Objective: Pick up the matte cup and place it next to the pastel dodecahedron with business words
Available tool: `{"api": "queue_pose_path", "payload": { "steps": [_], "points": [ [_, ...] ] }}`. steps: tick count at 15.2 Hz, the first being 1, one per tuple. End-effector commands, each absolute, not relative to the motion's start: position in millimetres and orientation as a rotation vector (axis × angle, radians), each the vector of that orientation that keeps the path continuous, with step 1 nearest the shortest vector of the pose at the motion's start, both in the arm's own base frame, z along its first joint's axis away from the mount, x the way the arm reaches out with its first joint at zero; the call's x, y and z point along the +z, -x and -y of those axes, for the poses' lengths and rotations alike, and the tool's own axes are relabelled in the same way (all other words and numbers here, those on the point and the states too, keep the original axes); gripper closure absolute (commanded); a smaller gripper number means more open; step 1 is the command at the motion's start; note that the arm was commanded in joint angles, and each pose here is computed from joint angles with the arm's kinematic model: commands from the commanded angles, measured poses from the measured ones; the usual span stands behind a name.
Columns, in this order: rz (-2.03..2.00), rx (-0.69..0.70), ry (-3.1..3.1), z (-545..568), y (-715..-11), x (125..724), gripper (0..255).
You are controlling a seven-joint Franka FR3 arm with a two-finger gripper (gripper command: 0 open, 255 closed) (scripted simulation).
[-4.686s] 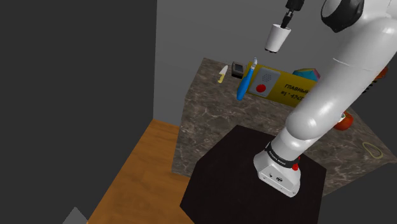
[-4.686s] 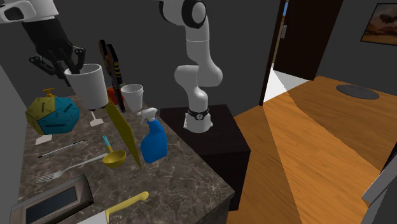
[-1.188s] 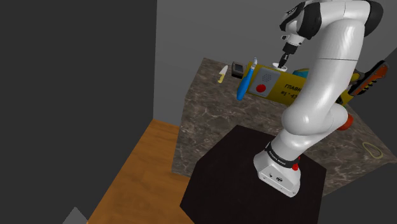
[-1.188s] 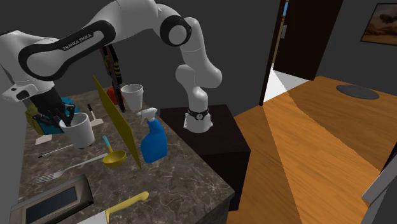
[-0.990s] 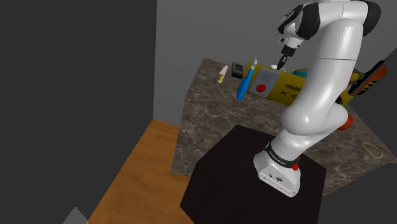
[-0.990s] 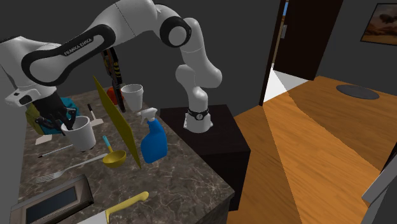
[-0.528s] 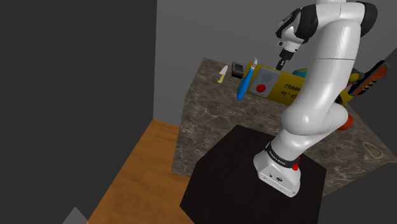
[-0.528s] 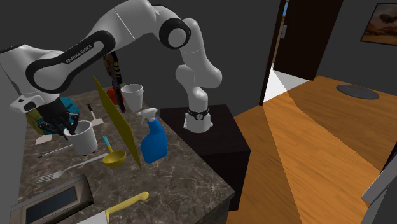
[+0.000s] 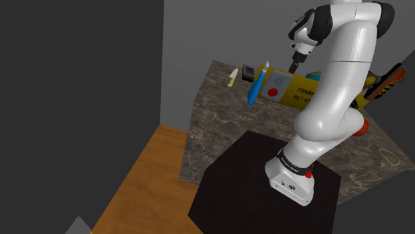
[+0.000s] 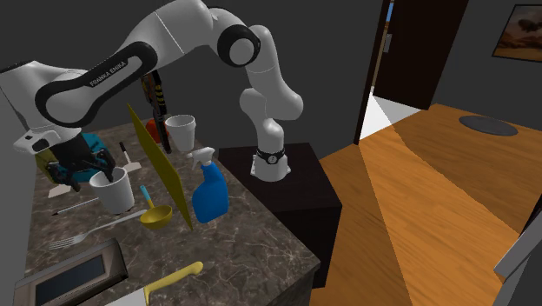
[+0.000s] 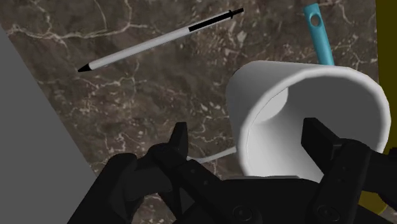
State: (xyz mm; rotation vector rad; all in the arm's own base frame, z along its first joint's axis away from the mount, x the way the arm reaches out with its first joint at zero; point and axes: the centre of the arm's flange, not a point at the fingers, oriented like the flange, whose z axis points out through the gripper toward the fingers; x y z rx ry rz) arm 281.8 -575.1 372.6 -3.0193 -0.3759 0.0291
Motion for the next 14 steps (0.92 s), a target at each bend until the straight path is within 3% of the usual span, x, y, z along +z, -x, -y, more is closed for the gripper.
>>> {"api": "queue_pose_path", "payload": {
  "steps": [1,6,14],
  "points": [
    [0.376,0.029,3.019,575,-282,373,0],
    [0.376,0.029,3.019,580,-283,422,0],
    [0.376,0.029,3.019,580,-283,422,0]
  ]
}}
